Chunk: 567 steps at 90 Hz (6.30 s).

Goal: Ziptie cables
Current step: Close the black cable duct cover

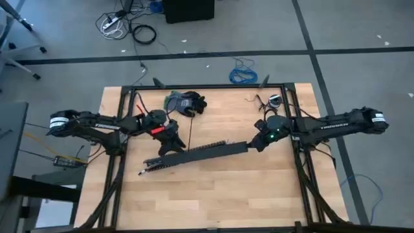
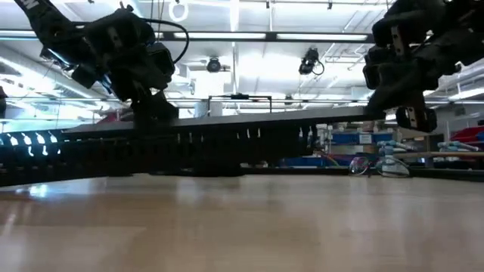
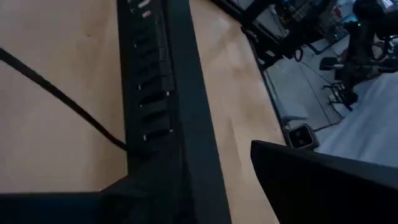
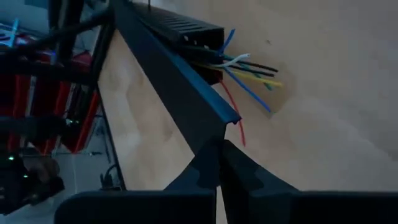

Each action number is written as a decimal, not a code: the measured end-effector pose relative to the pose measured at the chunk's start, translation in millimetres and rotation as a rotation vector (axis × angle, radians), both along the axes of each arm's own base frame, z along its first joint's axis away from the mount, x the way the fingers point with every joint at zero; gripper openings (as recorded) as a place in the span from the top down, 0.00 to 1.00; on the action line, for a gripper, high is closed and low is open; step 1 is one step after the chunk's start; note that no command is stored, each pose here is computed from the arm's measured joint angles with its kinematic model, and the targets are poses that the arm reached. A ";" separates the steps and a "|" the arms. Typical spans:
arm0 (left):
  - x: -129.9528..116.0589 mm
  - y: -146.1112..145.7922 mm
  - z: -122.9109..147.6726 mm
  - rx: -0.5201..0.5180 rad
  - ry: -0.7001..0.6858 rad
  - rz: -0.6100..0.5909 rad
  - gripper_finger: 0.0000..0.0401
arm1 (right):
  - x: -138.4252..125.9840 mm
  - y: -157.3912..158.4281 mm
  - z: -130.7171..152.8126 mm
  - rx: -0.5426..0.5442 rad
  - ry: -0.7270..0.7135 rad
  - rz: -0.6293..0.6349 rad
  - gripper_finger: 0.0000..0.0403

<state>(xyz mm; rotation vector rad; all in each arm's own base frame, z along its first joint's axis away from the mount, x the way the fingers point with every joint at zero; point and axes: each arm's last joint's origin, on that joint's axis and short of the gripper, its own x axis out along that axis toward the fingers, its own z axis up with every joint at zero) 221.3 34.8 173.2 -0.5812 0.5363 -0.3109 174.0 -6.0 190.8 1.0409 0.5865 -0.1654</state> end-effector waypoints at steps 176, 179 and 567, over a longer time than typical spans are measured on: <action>-1.8 1.2 18.2 0.270 -0.232 -0.068 0.53 | -7.0 -36.6 -1.6 0.076 0.017 -0.165 1.00; -7.8 -0.3 19.6 0.294 -0.190 -0.043 0.53 | -8.0 -38.9 -2.1 0.074 0.021 -0.170 1.00; -33.8 -31.3 -6.2 0.669 0.413 0.159 1.00 | 44.1 -0.4 15.1 -1.277 0.136 0.427 0.70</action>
